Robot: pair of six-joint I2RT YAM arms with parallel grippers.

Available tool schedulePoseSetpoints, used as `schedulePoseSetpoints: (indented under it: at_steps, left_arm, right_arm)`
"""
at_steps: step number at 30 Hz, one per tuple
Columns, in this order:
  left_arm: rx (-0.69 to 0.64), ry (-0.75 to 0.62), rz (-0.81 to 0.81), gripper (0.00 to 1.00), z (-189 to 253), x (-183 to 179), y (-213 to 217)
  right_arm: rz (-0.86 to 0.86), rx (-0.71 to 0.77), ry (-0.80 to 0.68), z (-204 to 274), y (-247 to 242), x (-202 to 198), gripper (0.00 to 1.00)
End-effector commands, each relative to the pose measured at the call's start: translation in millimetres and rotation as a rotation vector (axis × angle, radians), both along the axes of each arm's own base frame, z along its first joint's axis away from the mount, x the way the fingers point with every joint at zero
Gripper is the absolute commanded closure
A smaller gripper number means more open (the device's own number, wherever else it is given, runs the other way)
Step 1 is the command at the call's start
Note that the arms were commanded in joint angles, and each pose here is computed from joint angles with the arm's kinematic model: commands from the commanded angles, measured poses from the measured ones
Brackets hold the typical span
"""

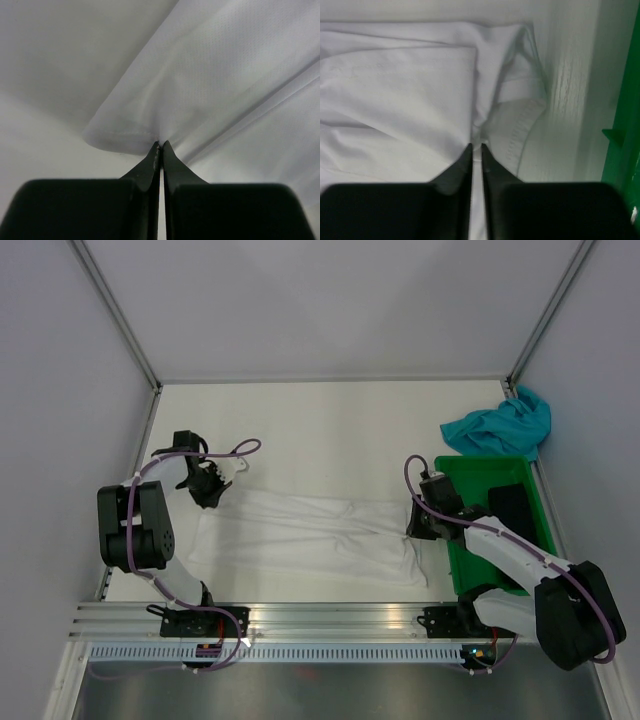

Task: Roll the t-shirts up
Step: Fold the tshirt

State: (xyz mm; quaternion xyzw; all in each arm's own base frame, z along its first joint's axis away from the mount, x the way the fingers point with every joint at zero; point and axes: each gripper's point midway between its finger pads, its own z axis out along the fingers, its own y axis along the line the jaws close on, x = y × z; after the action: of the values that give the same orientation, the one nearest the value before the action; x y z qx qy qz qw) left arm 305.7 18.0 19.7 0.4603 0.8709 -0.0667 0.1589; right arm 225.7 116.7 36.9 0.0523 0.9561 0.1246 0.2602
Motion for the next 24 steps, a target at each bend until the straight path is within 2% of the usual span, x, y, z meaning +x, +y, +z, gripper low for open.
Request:
schedulePoseSetpoints:
  at_steps: [1, 2, 4, 5, 9, 12, 14, 15, 16, 18, 24]
  left_arm:
    - [0.024, -0.023, -0.020, 0.96, 6, 1, 6]
    - [0.022, -0.027, -0.022, 0.88, 6, 2, 5]
    - [0.007, -0.020, -0.027, 0.81, 7, -1, 2]
    - [-0.001, -0.024, -0.031, 0.73, 10, -1, 0]
    - [-0.008, -0.041, -0.016, 0.62, 18, 1, -1]
    - [-0.014, -0.063, 0.027, 0.53, 29, 6, -1]
    - [-0.014, -0.069, 0.057, 0.47, 35, 8, 1]
    - [-0.013, -0.070, 0.091, 0.46, 38, 8, 1]
    - [-0.013, -0.068, 0.108, 0.46, 39, 8, 1]
    - [-0.012, -0.059, 0.154, 0.45, 39, 7, 3]
    - [-0.030, -0.017, 0.259, 0.45, 33, 3, 2]
  right_arm:
    - [-0.024, 0.009, 0.008, -5, 0, 3, 0.72]
    - [-0.032, -0.007, 0.001, -3, -2, 5, 0.63]
    - [-0.035, -0.025, -0.025, 8, -4, 14, 0.52]
    - [-0.043, -0.051, -0.049, 14, -8, 19, 0.50]
    - [-0.067, -0.102, -0.173, 62, -11, 52, 0.49]
    - [-0.014, -0.120, -0.259, 92, 12, 73, 0.47]
    - [0.091, -0.141, -0.246, 86, 44, 76, 0.43]
    - [0.123, -0.132, -0.265, 97, 59, 85, 0.41]
    - [0.163, -0.157, -0.228, 81, 71, 87, 0.39]
    - [0.228, -0.156, -0.234, 80, 100, 90, 0.38]
    - [0.330, -0.172, -0.144, 40, 144, 95, 0.38]
